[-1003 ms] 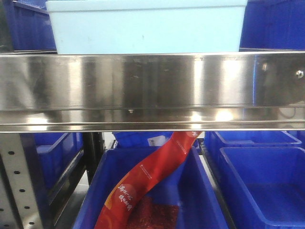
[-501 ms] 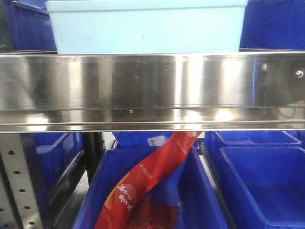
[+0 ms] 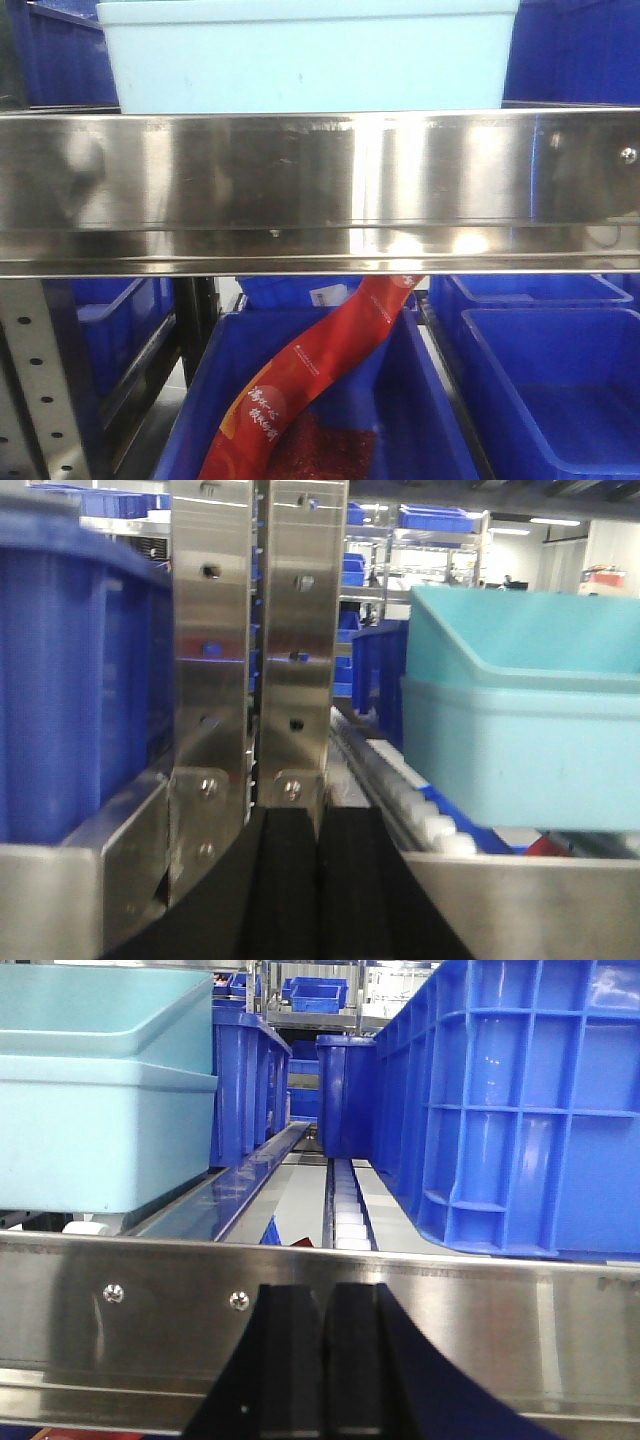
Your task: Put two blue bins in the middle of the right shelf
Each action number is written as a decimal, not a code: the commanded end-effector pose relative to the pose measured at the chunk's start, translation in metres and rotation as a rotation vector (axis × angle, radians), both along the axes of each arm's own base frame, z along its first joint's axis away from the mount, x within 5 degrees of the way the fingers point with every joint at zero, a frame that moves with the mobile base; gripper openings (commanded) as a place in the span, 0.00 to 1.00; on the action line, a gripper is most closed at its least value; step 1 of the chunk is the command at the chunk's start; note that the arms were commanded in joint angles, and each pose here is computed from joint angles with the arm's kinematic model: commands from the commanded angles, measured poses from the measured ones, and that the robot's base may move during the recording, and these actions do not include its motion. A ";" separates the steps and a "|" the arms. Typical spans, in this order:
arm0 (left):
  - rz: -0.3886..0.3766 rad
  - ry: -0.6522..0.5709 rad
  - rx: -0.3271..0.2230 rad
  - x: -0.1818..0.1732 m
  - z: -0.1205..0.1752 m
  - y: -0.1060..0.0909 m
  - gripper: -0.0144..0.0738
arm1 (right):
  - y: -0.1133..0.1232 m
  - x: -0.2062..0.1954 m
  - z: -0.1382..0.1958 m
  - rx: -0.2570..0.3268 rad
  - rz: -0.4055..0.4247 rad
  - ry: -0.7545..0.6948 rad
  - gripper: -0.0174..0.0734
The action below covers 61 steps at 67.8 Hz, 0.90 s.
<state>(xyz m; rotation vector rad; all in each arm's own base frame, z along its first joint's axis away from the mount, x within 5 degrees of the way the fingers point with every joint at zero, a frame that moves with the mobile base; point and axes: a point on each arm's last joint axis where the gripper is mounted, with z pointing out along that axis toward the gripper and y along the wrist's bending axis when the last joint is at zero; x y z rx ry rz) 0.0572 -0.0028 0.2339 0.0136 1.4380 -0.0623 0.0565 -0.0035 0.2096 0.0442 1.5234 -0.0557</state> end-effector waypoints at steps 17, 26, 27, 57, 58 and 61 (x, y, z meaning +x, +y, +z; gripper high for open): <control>0.006 0.054 0.004 -0.001 -0.021 0.000 0.04 | 0.000 0.000 0.002 -0.005 -0.005 -0.018 0.01; 0.006 0.053 0.004 -0.001 -0.021 0.000 0.04 | 0.000 0.000 0.002 -0.005 -0.005 -0.018 0.01; 0.006 0.053 0.004 -0.001 -0.021 0.000 0.04 | 0.000 0.000 0.002 -0.005 -0.005 -0.018 0.01; 0.006 0.053 0.004 -0.001 -0.021 0.000 0.04 | 0.000 0.000 0.002 -0.005 -0.005 -0.018 0.01; 0.006 0.053 0.004 -0.001 -0.021 0.000 0.04 | 0.000 0.000 0.002 -0.005 -0.005 -0.018 0.01; 0.006 0.053 0.004 -0.001 -0.021 0.000 0.04 | 0.000 0.000 0.002 -0.005 -0.005 -0.018 0.01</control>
